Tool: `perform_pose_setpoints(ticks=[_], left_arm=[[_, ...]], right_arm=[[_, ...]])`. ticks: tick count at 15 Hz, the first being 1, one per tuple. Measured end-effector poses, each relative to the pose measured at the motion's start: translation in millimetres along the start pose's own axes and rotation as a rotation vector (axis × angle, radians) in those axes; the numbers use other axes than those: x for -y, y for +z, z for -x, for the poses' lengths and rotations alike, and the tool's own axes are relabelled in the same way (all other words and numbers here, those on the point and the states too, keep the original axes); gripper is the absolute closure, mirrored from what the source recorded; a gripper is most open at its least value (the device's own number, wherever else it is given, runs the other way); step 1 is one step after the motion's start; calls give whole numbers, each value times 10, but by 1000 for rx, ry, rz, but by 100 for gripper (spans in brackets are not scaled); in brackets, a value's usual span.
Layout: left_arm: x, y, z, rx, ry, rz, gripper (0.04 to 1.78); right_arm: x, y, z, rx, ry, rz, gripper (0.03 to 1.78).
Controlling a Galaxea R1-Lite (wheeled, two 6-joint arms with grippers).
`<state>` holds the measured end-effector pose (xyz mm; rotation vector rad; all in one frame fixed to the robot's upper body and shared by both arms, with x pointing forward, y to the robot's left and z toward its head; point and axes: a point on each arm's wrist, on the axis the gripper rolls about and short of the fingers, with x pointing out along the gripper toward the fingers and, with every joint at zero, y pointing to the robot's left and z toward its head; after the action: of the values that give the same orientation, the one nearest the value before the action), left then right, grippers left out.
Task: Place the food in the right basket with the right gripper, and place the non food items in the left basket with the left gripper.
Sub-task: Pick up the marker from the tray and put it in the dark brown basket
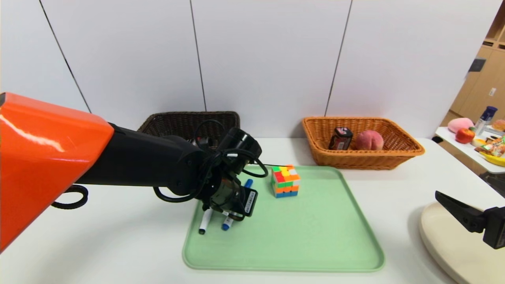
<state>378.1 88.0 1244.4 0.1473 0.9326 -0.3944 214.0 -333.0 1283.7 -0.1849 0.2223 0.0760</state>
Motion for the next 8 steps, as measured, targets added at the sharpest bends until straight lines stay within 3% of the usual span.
perform_pose_setpoints(ticks=[5, 8], left_arm=[[-14, 30, 102, 24, 2, -2, 166], [-36, 187, 377, 121, -11, 16, 166]], right_arm=[[-1, -5, -1, -2, 1, -1, 11], [-2, -9, 0, -3, 1, -2, 11]])
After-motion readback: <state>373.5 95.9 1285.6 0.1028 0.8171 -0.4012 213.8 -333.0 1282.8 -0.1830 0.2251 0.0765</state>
